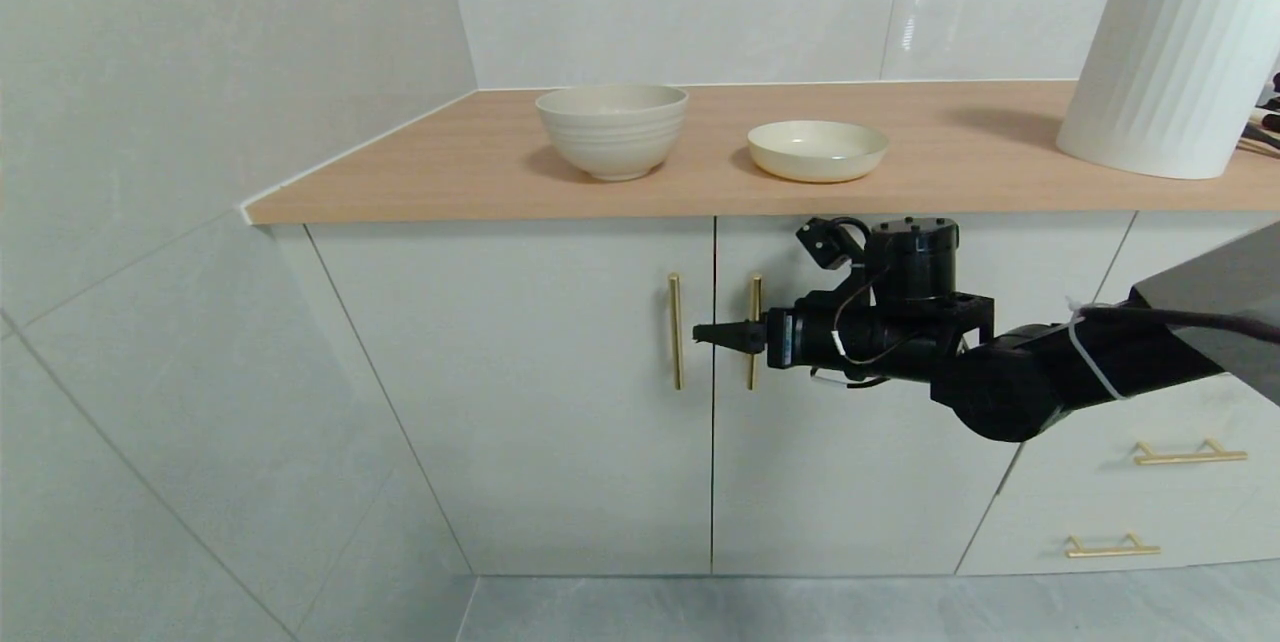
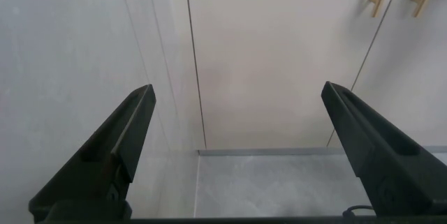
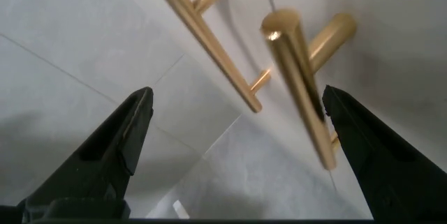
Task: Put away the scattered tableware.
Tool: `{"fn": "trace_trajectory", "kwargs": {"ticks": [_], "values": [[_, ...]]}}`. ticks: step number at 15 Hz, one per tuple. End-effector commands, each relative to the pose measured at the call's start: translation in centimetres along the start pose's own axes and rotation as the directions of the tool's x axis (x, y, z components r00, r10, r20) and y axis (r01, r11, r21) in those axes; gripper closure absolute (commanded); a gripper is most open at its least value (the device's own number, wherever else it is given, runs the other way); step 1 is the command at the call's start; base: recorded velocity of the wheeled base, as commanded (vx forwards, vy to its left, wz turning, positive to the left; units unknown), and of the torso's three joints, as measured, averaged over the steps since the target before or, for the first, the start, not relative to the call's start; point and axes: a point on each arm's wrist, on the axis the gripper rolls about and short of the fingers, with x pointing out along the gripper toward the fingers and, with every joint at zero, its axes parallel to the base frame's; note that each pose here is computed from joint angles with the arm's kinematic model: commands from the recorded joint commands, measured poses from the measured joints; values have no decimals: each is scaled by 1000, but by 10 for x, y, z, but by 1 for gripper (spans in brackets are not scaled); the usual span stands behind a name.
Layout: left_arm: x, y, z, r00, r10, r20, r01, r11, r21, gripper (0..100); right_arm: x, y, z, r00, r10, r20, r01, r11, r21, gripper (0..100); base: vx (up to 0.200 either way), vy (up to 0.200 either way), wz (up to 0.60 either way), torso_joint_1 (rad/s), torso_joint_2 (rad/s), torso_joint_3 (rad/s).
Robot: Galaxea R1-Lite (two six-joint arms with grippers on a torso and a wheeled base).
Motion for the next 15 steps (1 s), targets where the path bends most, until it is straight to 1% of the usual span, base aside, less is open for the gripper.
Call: {"fn": "trace_trajectory", "kwargs": {"ticks": [1, 5, 10, 14, 15], "values": [[0, 0, 0, 1000, -1, 0, 1, 1000, 0, 0, -2, 2, -3, 1000, 5, -10, -5, 1000, 3, 0, 0, 0, 0, 0, 0, 0], [0, 0, 0, 1000, 1, 0, -1, 1000, 0, 0, -4, 9, -6, 1000, 21, -19, -21, 1000, 3, 0, 0, 0, 0, 0, 0, 0], [0, 0, 0, 1000, 1, 0, -1, 1000, 0, 0, -14, 22, -8, 995, 96, -23, -96, 995, -10, 0, 0, 0, 0, 0, 0, 0], [0, 0, 0, 1000, 1, 0, -1, 1000, 0, 0, -30, 31, -18, 987, 143, -72, -142, 990, 10, 0, 0, 0, 0, 0, 0, 0], [0, 0, 0, 1000, 1, 0, -1, 1000, 0, 0, -36, 35, -21, 979, 182, -92, -182, 983, 18, 0, 0, 0, 0, 0, 0, 0]]}}
